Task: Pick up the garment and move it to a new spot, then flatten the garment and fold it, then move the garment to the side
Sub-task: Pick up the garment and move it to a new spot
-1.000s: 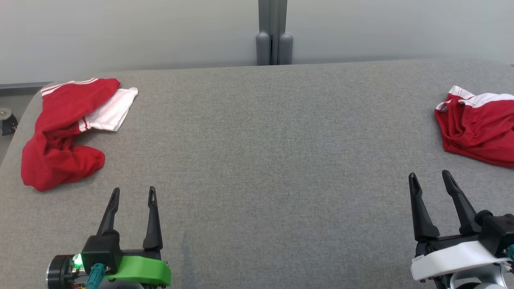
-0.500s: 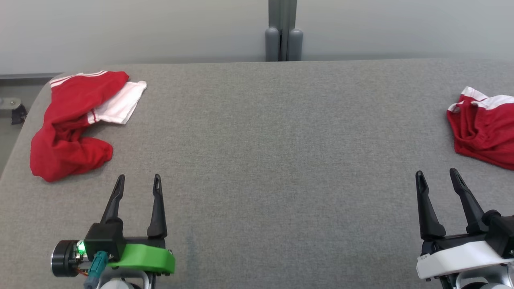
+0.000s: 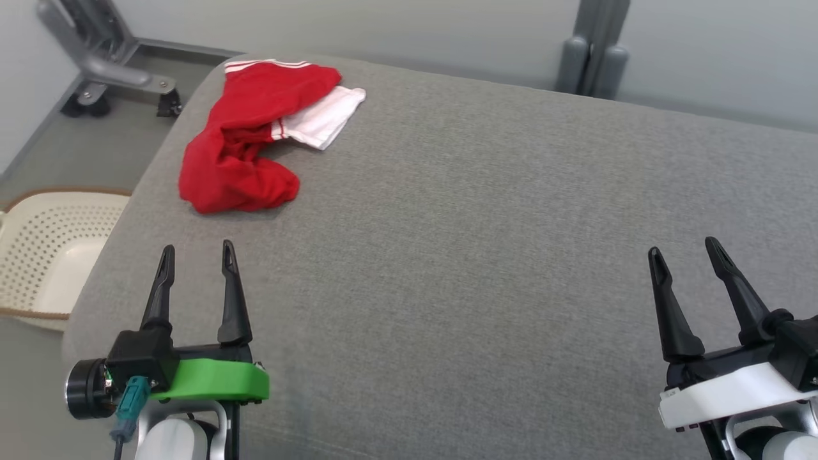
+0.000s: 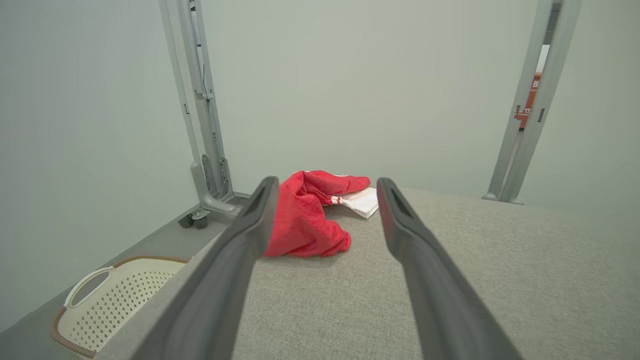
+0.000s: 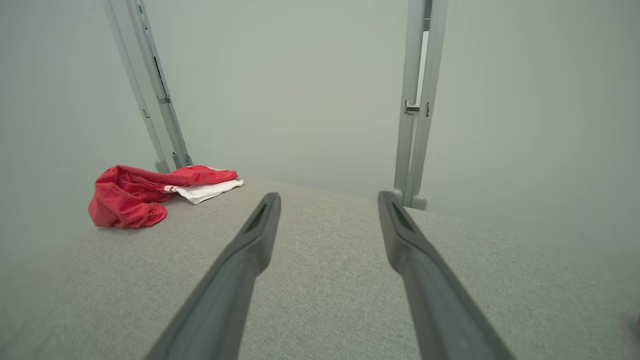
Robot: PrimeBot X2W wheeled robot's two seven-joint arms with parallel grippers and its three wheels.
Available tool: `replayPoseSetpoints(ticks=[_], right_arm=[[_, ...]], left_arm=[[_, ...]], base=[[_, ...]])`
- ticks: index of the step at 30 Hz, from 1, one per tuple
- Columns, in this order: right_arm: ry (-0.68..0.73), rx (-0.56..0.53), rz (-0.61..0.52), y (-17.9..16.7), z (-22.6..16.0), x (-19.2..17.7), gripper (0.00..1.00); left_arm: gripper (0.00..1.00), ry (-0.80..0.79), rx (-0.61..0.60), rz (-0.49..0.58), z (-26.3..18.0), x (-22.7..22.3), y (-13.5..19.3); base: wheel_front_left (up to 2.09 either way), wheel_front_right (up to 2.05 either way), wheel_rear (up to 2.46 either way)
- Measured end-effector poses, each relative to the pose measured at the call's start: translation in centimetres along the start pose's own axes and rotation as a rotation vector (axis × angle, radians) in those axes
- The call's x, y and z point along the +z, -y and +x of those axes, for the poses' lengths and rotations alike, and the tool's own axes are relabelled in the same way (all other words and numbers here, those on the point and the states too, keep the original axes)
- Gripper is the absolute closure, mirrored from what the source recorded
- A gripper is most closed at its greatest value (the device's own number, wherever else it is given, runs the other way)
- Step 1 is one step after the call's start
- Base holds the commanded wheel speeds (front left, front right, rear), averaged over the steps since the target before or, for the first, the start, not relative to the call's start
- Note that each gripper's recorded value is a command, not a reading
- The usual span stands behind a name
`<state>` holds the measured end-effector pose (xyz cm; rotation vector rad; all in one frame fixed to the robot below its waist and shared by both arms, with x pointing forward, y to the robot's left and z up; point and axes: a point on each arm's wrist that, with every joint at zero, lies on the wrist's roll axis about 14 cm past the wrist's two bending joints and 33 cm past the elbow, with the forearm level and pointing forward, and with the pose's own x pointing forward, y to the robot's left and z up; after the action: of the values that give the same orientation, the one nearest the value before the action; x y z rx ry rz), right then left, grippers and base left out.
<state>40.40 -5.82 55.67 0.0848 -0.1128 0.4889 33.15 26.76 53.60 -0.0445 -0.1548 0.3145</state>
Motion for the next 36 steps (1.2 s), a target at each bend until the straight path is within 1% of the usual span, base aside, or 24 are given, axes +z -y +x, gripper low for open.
replayPoseSetpoints(ticks=[6, 9, 12, 16, 19, 23, 26, 30, 31, 36], right_arm=[[0.009, 0.12, 0.023, -3.4, 2.4, 0.0, 0.0], [0.006, 0.166, 0.034, -4.8, 3.3, -0.2, 0.0], [0.009, 0.2, 0.035, -5.4, 4.2, -0.3, 0.0], [0.011, 0.231, 0.024, -5.5, 5.5, -0.2, 0.0], [0.02, 0.242, 0.008, -5.0, 6.7, -0.1, 0.0], [0.023, 0.234, 0.001, -3.7, 8.1, -0.8, 0.0], [0.003, 0.211, 0.01, -2.2, 8.9, -2.4, 0.0], [-0.04, 0.159, 0.039, 0.1, 9.3, -5.4, 0.0], [-0.054, 0.145, 0.046, 0.7, 9.2, -6.2, 0.0], [-0.107, 0.066, 0.065, 3.4, 8.2, -9.1, 0.0]], left_arm=[[0.0, 0.009, 0.132, 0.019, -2.2, 0.7, -4.4], [0.0, 0.015, 0.174, 0.027, -2.9, 1.1, -5.6], [0.0, 0.012, 0.207, 0.032, -3.0, 1.1, -6.4], [0.0, 0.035, 0.198, 0.042, -1.0, 1.8, -6.0], [0.0, 0.058, 0.175, 0.051, 1.8, 2.4, -5.3], [0.0, 0.033, 0.114, 0.059, 6.6, 1.4, -4.0], [0.0, -0.05, 0.063, 0.063, 9.9, -1.5, -2.7], [0.0, -0.228, 0.019, 0.074, 13.4, -7.3, -1.8], [0.0, -0.29, 0.019, 0.08, 14.0, -9.1, -2.0], [0.0, -0.473, 0.079, 0.075, 15.4, -15.0, -3.7]], base=[[0.0, 0.0, 0.0], [0.0, 0.0, 0.0], [0.0, 0.0, 0.0], [0.0, 0.0, 0.0], [0.0, 0.0, 0.0], [0.0, 0.0, 0.0], [0.0, 0.0, 0.0], [0.0, 0.0, 0.0], [0.0, 0.0, 0.0], [0.0, 0.0, 0.0]])
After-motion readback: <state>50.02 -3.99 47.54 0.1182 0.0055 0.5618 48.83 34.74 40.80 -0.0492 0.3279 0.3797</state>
